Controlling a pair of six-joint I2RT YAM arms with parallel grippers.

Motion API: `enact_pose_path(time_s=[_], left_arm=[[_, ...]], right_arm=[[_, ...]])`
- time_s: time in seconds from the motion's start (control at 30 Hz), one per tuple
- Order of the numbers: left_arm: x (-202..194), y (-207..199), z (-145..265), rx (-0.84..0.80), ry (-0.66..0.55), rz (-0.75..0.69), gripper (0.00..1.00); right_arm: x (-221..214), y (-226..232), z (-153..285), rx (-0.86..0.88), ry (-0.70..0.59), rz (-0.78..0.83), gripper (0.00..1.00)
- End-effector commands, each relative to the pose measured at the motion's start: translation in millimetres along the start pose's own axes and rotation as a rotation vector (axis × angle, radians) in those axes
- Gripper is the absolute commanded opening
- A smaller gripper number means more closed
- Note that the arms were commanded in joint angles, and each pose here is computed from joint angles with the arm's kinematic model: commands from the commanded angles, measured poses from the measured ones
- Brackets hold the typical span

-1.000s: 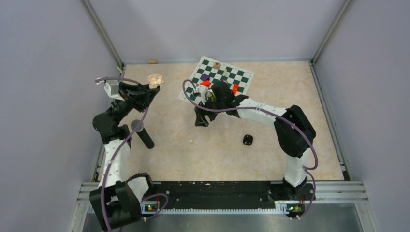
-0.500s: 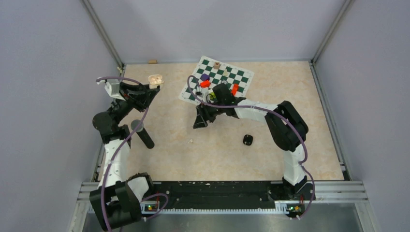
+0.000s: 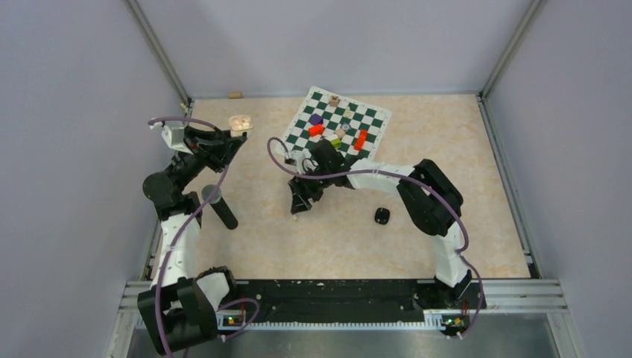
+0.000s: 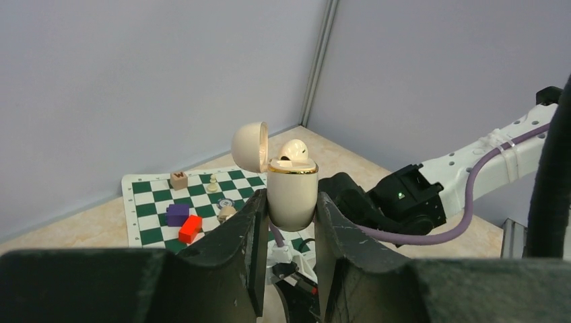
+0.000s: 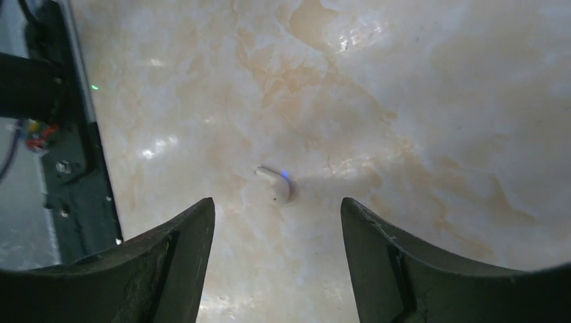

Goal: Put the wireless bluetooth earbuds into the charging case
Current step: Pick up the earbud from the center of the board.

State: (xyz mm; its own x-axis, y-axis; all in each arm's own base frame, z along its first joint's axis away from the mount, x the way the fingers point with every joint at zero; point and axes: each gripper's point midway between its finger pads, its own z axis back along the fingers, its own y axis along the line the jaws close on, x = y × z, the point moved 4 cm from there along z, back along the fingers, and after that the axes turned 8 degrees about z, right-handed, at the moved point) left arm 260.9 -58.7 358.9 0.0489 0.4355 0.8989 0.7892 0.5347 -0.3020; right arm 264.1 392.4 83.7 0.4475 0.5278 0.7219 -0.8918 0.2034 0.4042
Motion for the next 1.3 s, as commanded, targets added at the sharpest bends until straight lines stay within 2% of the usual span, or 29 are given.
enact_pose_path(time_s=[0.0, 0.07, 0.13, 0.27, 0.37, 0.53, 0.63, 0.77, 0.97, 1.27], left_arm=[[14, -6, -5, -0.048, -0.005, -0.045, 0.0], [12, -2, -6, -0.056, 0.014, -0.033, 0.0], [7, 2, -6, -0.065, 0.037, -0.025, 0.0], [4, 7, -6, -0.064, 0.041, -0.042, 0.0], [4, 8, -4, -0.065, 0.045, -0.056, 0.0], [3, 14, -1, -0.027, 0.035, -0.059, 0.0], [3, 15, 0, -0.019, 0.034, -0.065, 0.0], [0, 16, 2, -0.018, 0.043, -0.074, 0.0], [-4, 21, 3, -0.013, 0.049, -0.083, 0.0], [-4, 20, 3, -0.019, 0.052, -0.086, 0.0]], right_arm=[[31, -9, 37, -0.14, 0.091, 0.304, 0.7], [34, -14, 65, -0.201, 0.158, 0.422, 0.72], [41, -18, 103, -0.269, 0.146, 0.478, 0.75], [24, -33, 166, -0.36, 0.131, 0.473, 0.78], [0, -45, 189, -0.39, 0.146, 0.412, 0.79], [-26, -49, 184, -0.371, 0.109, 0.333, 0.79], [-23, -54, 185, -0.402, 0.106, 0.32, 0.79], [-23, -51, 177, -0.353, 0.091, 0.304, 0.79], [-40, -60, 168, -0.342, 0.139, 0.279, 0.79], [-38, -58, 167, -0.33, 0.129, 0.275, 0.79]])
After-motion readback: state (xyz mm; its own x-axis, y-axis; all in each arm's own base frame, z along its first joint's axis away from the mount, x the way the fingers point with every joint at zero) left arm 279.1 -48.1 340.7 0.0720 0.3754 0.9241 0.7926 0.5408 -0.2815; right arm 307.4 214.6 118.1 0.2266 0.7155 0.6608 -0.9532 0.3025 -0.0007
